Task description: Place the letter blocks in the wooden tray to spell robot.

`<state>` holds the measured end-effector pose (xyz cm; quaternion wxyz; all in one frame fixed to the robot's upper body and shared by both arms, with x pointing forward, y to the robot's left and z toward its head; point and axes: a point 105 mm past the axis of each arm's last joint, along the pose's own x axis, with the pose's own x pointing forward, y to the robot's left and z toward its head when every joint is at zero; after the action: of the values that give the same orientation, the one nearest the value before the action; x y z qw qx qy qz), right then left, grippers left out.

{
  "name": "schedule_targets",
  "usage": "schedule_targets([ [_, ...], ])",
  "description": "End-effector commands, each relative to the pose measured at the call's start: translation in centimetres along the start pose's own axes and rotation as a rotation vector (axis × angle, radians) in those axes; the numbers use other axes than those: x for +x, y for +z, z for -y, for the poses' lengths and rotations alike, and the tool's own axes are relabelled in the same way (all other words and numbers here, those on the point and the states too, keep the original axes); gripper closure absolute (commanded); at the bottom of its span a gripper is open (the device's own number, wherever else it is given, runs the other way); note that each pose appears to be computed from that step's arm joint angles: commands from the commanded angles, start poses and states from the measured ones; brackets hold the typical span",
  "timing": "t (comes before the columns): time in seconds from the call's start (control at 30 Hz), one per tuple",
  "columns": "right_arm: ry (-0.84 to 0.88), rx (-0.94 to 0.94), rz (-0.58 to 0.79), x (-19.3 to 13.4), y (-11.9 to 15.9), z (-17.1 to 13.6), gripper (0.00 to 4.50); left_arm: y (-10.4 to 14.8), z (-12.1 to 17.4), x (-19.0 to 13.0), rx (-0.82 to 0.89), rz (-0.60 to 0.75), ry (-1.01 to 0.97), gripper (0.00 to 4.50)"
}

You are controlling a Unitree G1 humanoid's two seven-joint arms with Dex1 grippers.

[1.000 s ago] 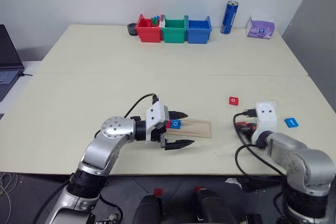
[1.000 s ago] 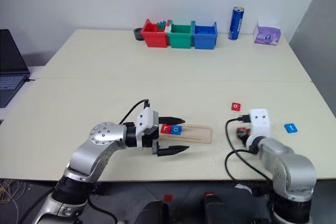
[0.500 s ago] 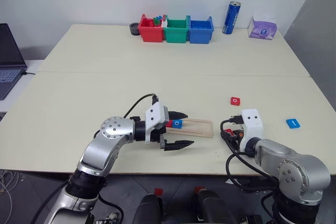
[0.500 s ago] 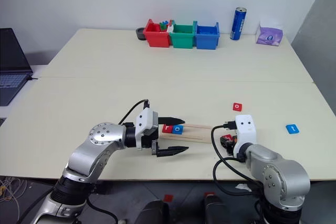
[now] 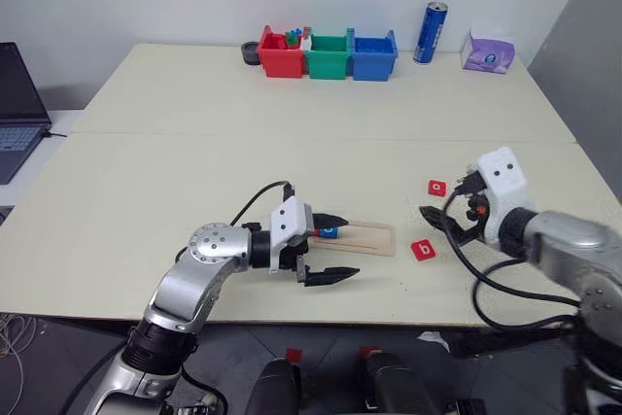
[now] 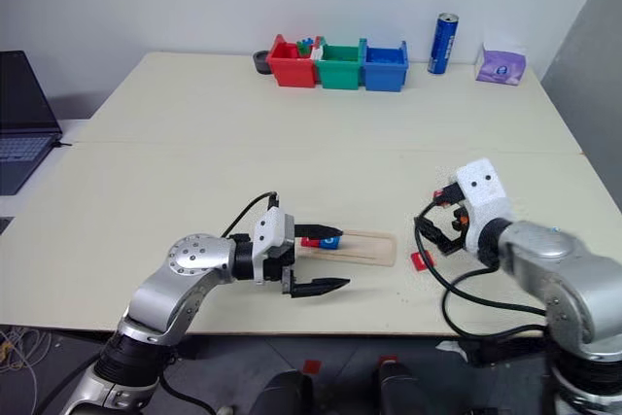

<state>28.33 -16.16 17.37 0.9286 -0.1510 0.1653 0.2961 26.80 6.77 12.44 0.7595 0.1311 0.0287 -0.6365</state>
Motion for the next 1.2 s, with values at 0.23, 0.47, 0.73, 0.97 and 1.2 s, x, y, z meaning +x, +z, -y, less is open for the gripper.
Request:
schedule_targets([
  [0.23,0.495,-0.400,0.055,1.3,-5.3,-0.9,0.01,2.2,0.9,-0.8,0.056,0.083,-0.039,0.00],
  [0.47,0.556,-0.444,0.074,2.9,-6.5,-0.4,0.01,2.7,1.0,-1.2,0.079,0.060,-0.051,0.00],
  [0.73,0.604,-0.450,0.044,3.6,-8.0,-0.4,0.01,2.9,1.4,-1.5,0.083,0.053,-0.058,0.00],
  [0.97,0.628,-0.423,0.026,3.6,-8.4,-0.4,0.18,2.8,1.1,-2.3,0.093,0.040,-0.051,0.00],
  [1.2,0.623,-0.403,0.021,3.5,-8.4,-0.1,2.36,2.8,0.9,-2.3,0.100,0.038,-0.040,0.00],
])
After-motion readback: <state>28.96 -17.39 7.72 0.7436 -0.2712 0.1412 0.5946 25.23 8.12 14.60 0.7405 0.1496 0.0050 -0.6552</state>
